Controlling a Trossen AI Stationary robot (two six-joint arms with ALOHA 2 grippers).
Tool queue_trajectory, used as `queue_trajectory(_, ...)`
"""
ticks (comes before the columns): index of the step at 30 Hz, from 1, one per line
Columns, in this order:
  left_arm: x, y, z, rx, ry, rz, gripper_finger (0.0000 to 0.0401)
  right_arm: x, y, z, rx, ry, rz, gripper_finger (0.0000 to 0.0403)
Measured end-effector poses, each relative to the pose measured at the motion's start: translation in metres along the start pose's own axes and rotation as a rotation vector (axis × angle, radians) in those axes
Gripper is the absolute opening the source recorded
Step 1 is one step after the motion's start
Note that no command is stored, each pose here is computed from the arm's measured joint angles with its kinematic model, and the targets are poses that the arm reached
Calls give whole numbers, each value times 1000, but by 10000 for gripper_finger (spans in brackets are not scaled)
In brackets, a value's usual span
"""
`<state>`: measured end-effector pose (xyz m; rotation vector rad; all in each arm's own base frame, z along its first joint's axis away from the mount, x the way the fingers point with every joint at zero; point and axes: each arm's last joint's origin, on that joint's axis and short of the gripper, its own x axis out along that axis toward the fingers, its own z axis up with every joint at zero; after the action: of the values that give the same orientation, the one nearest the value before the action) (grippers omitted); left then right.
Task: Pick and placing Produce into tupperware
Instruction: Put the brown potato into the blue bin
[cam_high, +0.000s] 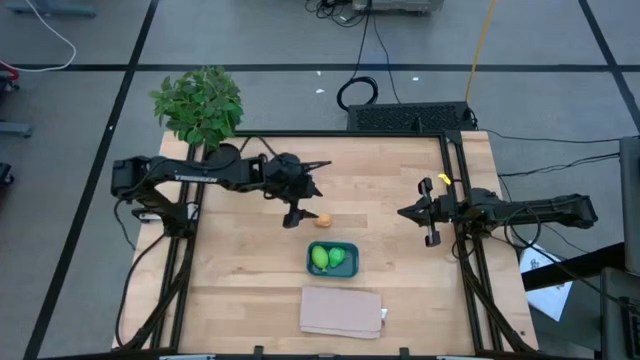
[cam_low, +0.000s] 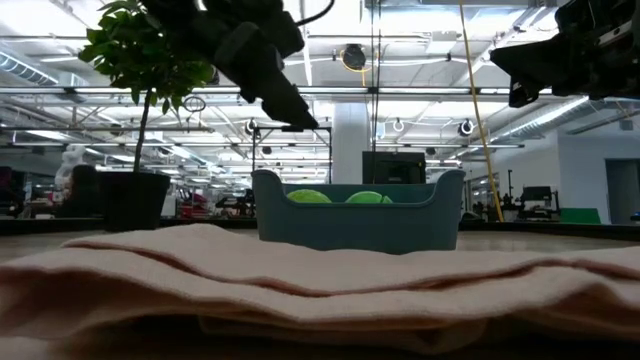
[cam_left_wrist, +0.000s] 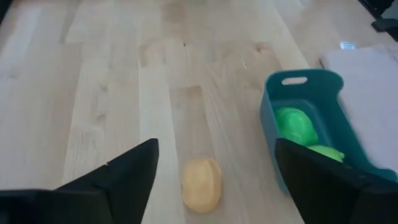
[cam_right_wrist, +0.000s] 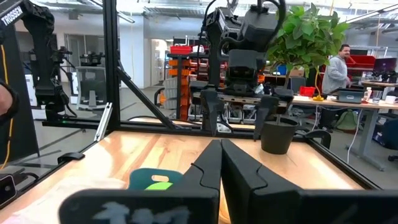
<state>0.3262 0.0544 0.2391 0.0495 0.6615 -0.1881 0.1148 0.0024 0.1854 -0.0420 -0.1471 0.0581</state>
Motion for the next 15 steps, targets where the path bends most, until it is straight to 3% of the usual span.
queue_trajectory(15,52,13,-18,8,183,-67,342,0,0,-1,0,13,1,0)
